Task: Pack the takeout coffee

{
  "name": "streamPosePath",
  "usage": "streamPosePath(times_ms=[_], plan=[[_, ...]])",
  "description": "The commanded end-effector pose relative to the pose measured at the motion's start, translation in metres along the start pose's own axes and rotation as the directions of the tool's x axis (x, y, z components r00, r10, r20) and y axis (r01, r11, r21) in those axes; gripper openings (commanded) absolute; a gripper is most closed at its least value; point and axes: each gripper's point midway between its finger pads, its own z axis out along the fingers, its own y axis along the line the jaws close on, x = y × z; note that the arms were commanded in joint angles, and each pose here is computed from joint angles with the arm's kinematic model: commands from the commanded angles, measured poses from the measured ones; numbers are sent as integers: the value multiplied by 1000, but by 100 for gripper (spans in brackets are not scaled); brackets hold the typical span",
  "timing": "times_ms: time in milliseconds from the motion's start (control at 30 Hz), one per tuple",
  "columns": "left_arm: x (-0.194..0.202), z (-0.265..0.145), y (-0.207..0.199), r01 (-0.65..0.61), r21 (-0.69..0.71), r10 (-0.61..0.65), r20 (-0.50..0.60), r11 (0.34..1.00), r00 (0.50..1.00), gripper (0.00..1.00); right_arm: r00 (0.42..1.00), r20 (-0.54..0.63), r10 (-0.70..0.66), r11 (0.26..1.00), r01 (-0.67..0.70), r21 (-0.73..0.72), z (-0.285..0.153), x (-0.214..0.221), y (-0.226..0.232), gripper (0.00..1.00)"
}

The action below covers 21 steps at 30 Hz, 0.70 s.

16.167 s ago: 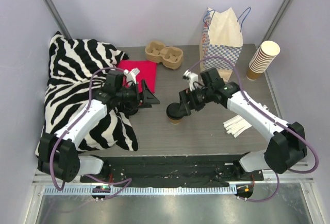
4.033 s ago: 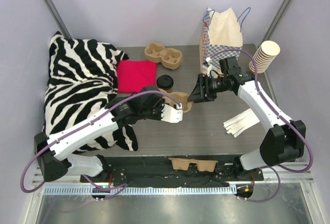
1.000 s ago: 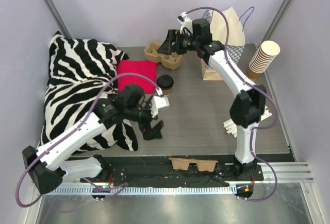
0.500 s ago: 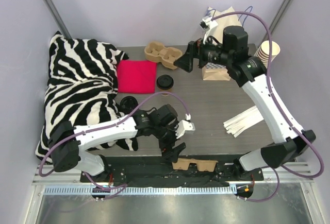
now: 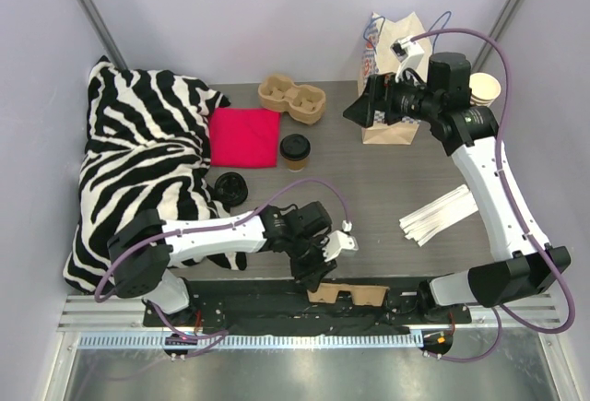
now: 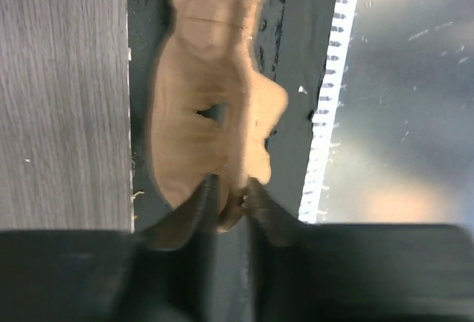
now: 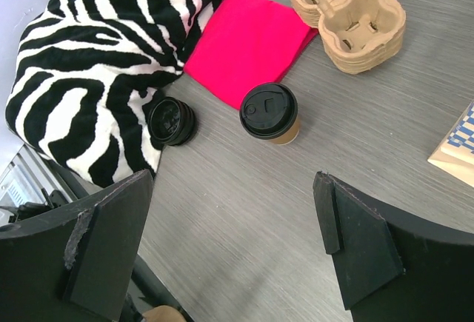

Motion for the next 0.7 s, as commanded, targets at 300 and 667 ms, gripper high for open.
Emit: streamPosePath(times_ms=[300,667], plan=[[-28,-111,25,-345,-415,393,32,842,919,0,999,46,-15,1000,15,-2,-7,-20,-1,100],[11,-136,103,-716,-632,757,-301,296,579,0,1000,22,1,1000,-1,23,1,-11,-12,100]])
